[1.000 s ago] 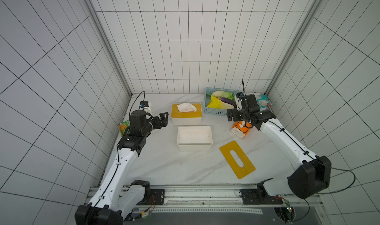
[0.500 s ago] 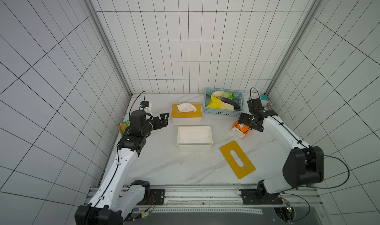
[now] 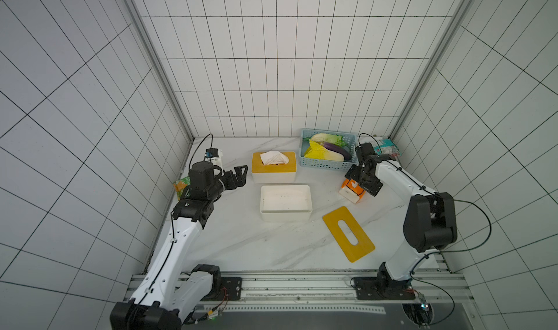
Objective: Put the tissue paper into the tissue box
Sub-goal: Pick up the paper towel from the center of the board, then place the paper towel in the tissue box, then move the box lid to the center of the board.
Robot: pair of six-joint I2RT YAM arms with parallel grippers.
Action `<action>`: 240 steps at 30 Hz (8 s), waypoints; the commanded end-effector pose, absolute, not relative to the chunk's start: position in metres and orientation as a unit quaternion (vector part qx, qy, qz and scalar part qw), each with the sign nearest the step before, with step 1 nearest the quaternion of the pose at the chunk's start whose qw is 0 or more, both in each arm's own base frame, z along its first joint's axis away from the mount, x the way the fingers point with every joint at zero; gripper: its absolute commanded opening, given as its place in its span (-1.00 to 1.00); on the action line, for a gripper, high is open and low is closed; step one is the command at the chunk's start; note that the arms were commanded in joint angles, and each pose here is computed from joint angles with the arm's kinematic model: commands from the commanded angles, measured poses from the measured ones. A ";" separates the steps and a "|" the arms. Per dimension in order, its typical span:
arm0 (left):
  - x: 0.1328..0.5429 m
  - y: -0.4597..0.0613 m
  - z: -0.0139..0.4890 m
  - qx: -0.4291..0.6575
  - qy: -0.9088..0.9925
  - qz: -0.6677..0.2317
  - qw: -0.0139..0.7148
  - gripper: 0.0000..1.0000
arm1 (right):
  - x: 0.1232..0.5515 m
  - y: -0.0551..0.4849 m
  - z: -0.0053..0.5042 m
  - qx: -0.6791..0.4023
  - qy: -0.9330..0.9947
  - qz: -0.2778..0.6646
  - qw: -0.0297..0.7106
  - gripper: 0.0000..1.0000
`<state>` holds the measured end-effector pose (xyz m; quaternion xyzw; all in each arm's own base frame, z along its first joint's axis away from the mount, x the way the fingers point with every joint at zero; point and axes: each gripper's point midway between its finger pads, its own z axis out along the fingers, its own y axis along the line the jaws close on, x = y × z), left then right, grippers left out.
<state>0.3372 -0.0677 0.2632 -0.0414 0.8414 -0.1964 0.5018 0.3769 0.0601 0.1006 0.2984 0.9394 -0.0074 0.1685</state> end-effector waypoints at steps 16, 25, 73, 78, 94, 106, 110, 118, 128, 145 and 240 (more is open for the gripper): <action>0.337 -0.066 0.276 -0.042 0.832 -0.208 0.512 0.97 | 0.389 0.084 0.082 0.302 0.940 0.012 0.155 0.98; 0.337 -0.066 0.275 -0.042 0.832 -0.210 0.512 0.96 | 0.389 0.092 0.071 0.293 0.945 0.014 0.144 0.98; 0.337 -0.068 0.273 -0.041 0.834 -0.214 0.507 0.96 | 0.382 0.097 0.023 0.284 0.956 -0.007 0.078 0.80; 0.337 -0.068 0.273 -0.041 0.834 -0.215 0.507 0.96 | 0.380 0.096 0.034 0.285 0.954 -0.003 0.089 0.71; 0.338 -0.068 0.273 -0.042 0.834 -0.216 0.506 0.96 | 0.372 0.086 0.121 0.294 0.938 0.035 0.180 0.62; 0.337 -0.067 0.274 -0.042 0.833 -0.216 0.508 0.97 | 0.380 0.177 0.228 0.048 0.929 0.147 0.336 0.53; 0.336 -0.067 0.274 -0.042 0.832 -0.216 0.509 0.96 | 0.367 0.231 0.254 -0.099 0.905 0.189 0.368 0.48; 0.336 -0.067 0.274 -0.042 0.832 -0.214 0.510 0.96 | 0.302 0.320 0.254 -0.428 0.806 0.223 0.342 0.48; 0.336 -0.065 0.274 -0.044 0.832 -0.211 0.511 0.96 | 0.269 0.349 0.210 -0.657 0.666 0.155 0.317 0.48; 0.338 -0.064 0.272 -0.049 0.833 -0.216 0.507 0.97 | 0.257 0.348 0.141 -0.734 0.635 0.141 0.193 0.48; 0.338 -0.067 0.273 -0.047 0.830 -0.232 0.506 0.97 | 0.174 0.154 -0.001 -0.146 0.987 -0.045 0.049 0.17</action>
